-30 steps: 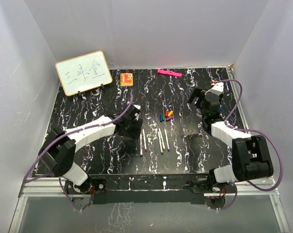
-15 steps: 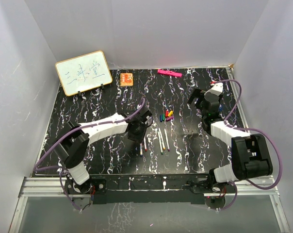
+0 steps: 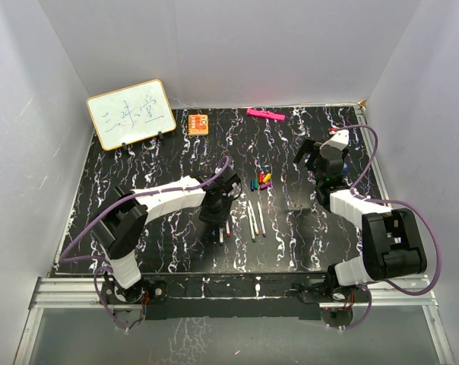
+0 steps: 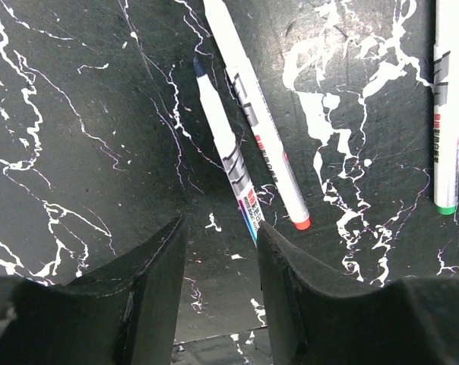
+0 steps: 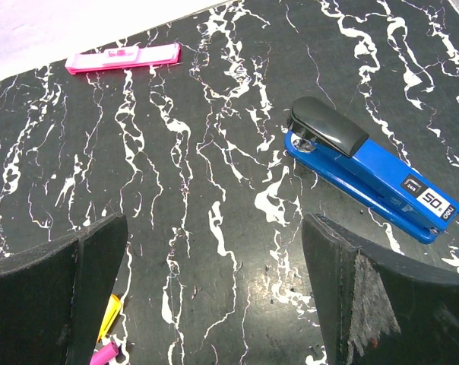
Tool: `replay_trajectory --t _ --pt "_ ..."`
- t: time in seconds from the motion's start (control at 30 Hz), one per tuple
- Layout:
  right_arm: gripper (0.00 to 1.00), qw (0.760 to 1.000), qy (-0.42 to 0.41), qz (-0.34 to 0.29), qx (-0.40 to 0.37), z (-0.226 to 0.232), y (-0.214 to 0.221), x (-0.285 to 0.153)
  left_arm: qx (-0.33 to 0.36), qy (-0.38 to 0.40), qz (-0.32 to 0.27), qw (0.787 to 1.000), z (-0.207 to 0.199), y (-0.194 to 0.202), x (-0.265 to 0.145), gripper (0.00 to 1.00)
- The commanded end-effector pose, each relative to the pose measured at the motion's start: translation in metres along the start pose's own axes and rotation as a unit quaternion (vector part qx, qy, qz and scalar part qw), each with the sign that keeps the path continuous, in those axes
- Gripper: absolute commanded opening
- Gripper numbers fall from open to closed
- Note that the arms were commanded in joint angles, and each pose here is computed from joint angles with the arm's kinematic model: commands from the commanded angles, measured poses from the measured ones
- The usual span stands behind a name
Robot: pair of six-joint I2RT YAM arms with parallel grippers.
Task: Insert the pens into the pen caps
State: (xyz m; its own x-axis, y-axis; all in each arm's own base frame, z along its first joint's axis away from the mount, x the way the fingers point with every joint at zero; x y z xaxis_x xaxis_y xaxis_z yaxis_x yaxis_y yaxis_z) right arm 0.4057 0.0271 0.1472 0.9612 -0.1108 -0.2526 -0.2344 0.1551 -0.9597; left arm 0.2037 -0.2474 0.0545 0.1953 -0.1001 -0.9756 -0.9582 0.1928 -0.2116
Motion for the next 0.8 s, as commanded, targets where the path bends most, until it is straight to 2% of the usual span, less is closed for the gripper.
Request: replay_trajectory --t 0.0,0.57,0.77 --pt "0.98 1.0 0.001 -0.021 0.004 0.001 -0.01 0.003 -0.004 0.02 0.004 1.0 -0.01 0.0 -0.007 0.41" --pt "0.98 1.0 0.002 -0.017 0.0 0.001 -0.007 0.007 -0.002 0.021 0.034 0.999 -0.013 0.012 0.009 0.42" --pt "0.98 1.0 0.004 -0.017 -0.001 0.0 -0.006 0.008 0.003 0.001 0.065 0.998 -0.006 0.028 0.012 0.43"
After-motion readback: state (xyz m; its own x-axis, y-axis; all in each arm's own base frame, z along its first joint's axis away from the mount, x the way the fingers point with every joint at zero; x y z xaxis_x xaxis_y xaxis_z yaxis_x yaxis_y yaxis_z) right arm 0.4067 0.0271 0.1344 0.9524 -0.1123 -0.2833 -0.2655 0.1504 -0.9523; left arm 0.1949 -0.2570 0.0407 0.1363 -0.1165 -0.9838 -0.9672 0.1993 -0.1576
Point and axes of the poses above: each gripper's point midway between its finger pads, its own x axis out along the fingers, its own z axis along the line the jaws close on, y = z × x, the point moved 2 cm from there along -x, back along the fingers, and after that the axes turned 6 degrees about -x, right-handed, at the moved point
